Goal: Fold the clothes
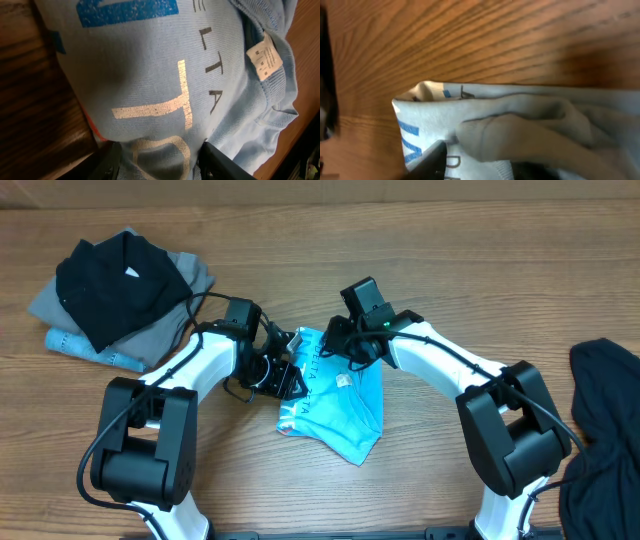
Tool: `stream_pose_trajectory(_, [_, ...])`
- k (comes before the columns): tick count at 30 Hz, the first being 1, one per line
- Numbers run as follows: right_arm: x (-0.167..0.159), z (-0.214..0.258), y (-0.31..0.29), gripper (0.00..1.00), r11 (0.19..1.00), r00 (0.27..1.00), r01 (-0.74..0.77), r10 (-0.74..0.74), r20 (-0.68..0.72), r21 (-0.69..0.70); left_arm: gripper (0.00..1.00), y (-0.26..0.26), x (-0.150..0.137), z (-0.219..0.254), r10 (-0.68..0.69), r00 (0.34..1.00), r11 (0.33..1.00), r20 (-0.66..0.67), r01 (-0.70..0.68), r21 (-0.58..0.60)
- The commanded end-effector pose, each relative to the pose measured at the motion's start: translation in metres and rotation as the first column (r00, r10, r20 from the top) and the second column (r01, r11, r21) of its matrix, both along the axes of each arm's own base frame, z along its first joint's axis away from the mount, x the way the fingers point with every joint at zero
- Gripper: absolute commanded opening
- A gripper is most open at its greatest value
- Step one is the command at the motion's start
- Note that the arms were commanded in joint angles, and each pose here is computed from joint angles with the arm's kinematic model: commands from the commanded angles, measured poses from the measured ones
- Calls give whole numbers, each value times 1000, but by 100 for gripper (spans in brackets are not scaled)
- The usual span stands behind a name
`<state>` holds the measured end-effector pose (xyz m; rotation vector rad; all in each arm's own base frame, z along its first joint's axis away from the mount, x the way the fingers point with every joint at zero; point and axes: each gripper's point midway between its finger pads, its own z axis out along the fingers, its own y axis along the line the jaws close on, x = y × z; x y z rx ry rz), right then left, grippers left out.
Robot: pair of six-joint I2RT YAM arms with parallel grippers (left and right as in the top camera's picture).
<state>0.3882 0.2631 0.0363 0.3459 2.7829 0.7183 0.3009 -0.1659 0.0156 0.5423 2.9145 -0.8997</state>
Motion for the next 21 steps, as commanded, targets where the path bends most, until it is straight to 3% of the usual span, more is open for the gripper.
stream_pose_trajectory(1, [3,1,-6,4,1000,1000,21,-21,-6,-12,54,5,-10,-10,6,1000,999,-27,-5,53])
stream_pose_trajectory(7, [0,32,-48,4,998,1000,-13,14,17,-67,54,5,-11,-10,6,1000,999,-30,-5,54])
stream_pose_trajectory(13, [-9,65,-79,4,983,986,-132,143,81,-129,54,5,-10,-10,6,1000,999,-30,-5,54])
stream_pose_trajectory(16, [-9,60,-108,9,967,989,-109,128,67,-231,54,5,-10,-10,6,1000,999,-30,-5,54])
stream_pose_trajectory(18, [-5,55,-142,17,939,997,-32,54,55,-341,54,5,-11,-10,6,999,998,-32,-4,55])
stream_pose_trajectory(19, [-4,54,-152,28,930,998,-3,24,53,-368,54,5,-11,-10,6,999,998,-33,-4,55])
stream_pose_trajectory(20, [-2,54,-161,56,927,999,20,0,53,-374,54,5,-11,-10,6,999,998,-33,-4,55])
stream_pose_trajectory(21, [-2,54,-163,60,929,999,23,-5,49,-369,54,5,-11,-10,6,999,998,-32,-4,55])
